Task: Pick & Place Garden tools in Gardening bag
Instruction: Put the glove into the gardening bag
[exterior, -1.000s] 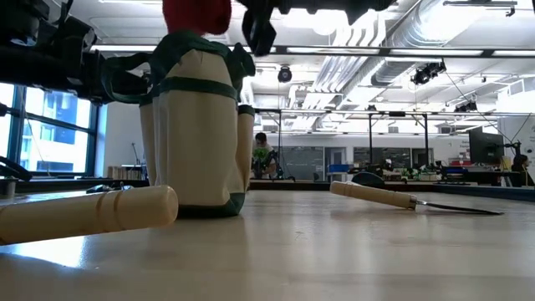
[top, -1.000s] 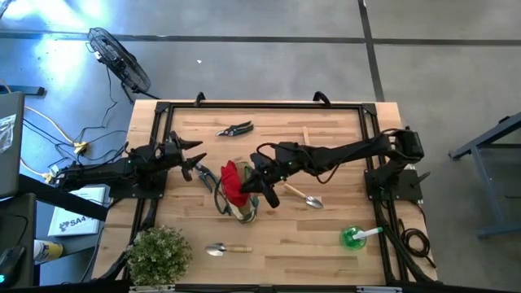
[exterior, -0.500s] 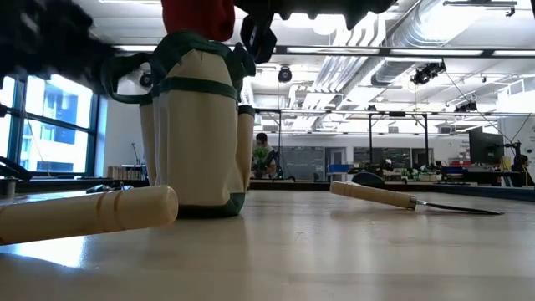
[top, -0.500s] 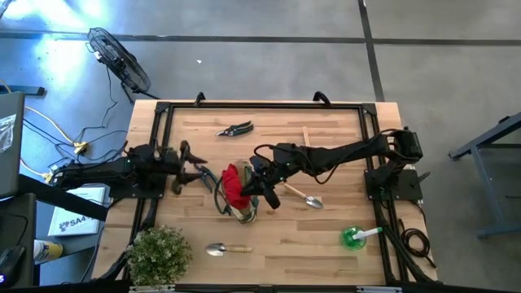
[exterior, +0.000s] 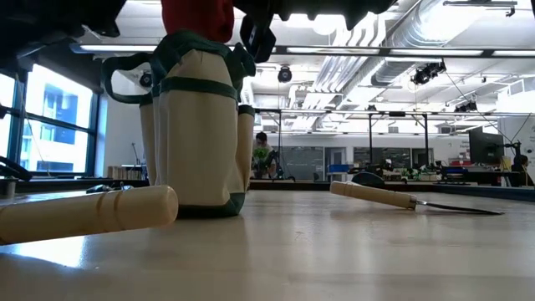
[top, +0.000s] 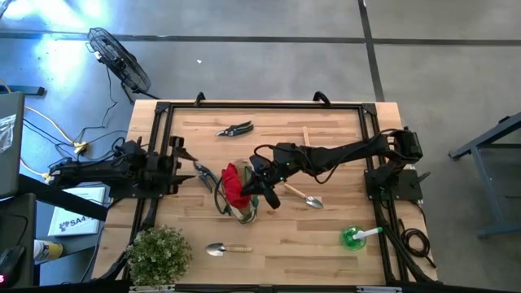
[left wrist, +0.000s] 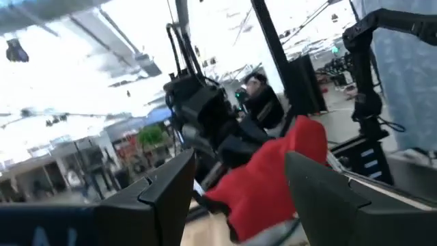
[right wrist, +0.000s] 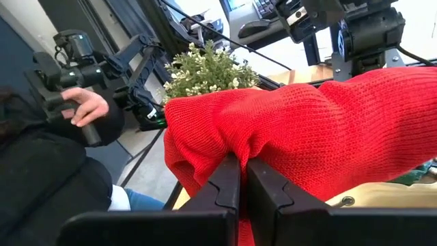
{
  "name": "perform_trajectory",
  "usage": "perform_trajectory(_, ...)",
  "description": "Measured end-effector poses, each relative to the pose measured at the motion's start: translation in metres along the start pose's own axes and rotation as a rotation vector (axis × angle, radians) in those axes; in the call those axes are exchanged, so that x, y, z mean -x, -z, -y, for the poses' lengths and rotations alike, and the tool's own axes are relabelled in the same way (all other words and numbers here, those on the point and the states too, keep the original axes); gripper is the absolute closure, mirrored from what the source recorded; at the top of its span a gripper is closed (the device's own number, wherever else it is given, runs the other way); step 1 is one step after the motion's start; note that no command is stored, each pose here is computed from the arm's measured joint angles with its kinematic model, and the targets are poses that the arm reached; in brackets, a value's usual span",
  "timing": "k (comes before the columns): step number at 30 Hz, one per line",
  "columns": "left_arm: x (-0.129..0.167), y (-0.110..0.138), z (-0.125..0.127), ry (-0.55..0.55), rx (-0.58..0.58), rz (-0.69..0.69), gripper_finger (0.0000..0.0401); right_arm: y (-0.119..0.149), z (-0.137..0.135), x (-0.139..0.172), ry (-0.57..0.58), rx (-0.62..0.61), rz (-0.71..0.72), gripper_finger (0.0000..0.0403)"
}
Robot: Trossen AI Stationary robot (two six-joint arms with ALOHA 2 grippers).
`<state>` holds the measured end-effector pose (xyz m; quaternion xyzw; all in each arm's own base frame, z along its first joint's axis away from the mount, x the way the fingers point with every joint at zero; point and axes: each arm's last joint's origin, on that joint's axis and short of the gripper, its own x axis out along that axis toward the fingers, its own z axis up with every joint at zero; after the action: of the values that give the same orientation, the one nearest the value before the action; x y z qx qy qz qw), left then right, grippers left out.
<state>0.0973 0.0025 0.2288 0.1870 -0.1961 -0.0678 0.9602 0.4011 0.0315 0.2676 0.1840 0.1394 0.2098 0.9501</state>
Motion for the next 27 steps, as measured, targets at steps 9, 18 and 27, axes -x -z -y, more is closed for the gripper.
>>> perform_trajectory(9,-0.031,0.002,-0.012,-0.003,-0.059,-0.200,0.0182,-0.001,0.006,0.003,0.018,-0.009,-0.006,0.0399)
perform_trajectory(18,-0.087,-0.004,-0.020,0.224,-0.086,-0.472,0.0182,-0.001,0.006,0.003,-0.007,-0.004,-0.016,0.0399)
perform_trajectory(27,-0.124,-0.022,-0.012,0.281,-0.221,-0.664,0.0182,0.002,0.009,0.004,0.000,-0.001,-0.049,0.0399)
